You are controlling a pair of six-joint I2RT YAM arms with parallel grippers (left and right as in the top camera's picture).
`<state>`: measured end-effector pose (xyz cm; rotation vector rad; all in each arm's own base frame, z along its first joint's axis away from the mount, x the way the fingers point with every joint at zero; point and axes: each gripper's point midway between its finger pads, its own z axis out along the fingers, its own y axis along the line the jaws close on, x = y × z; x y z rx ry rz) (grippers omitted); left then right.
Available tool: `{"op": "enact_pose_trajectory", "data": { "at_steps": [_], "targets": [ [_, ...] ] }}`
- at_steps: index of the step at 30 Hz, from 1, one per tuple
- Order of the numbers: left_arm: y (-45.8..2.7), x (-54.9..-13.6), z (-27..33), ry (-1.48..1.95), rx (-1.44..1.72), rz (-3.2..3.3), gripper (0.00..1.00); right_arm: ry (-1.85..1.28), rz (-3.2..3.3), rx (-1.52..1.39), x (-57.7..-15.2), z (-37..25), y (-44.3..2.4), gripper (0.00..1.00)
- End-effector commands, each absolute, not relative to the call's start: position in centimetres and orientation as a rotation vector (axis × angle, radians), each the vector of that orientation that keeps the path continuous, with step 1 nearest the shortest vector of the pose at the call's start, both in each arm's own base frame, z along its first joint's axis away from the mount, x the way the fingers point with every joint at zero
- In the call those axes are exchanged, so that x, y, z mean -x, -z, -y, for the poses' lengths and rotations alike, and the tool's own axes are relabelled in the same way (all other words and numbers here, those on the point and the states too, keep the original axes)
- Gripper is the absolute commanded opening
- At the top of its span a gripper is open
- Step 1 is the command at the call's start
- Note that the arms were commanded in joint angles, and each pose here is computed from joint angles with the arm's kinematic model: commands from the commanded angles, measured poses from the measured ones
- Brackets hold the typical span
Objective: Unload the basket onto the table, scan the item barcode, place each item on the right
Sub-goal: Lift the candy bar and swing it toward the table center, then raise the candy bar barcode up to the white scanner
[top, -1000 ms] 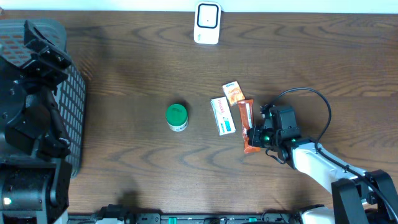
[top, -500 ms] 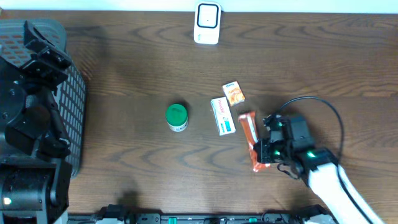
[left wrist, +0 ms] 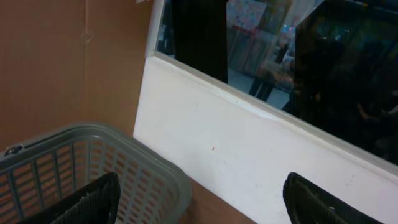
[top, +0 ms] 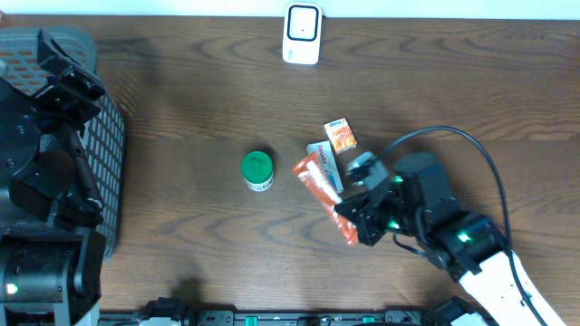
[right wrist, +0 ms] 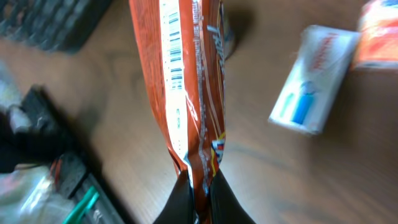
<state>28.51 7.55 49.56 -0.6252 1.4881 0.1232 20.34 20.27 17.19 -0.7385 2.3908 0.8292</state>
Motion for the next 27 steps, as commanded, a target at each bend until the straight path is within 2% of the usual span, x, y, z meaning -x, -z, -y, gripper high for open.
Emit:
{"op": "enact_pose_trajectory", "data": {
  "at_steps": [1, 7, 15, 21, 27],
  "targets": [
    [-49.3, -28.5, -7.8, -0.130, 0.642, -1.488, 0.84, -0.861, -2.312, 0.904, -19.5, -22.9, -20.0, 0.01],
    [-49.2, -28.4, -7.8, -0.132, 0.642, -1.495, 0.84, -0.825, -2.257, 0.981, -18.7, -24.4, -22.4, 0.01],
    [-49.1, -28.3, -7.9, -0.134, 0.642, -1.499, 0.84, -0.594, -2.318, 0.892, -20.8, -22.3, -21.2, 0.01],
    [-48.1, -28.2, -7.9, -0.149, 0.642, -1.539, 0.84, -0.278, -2.312, 0.750, -26.1, -20.4, -19.8, 0.01],
    [-48.2, -28.2, -7.9, -0.148, 0.642, -1.538, 0.84, 0.149, -2.305, 0.556, -34.1, -17.4, -17.6, 0.01]
  ]
}}
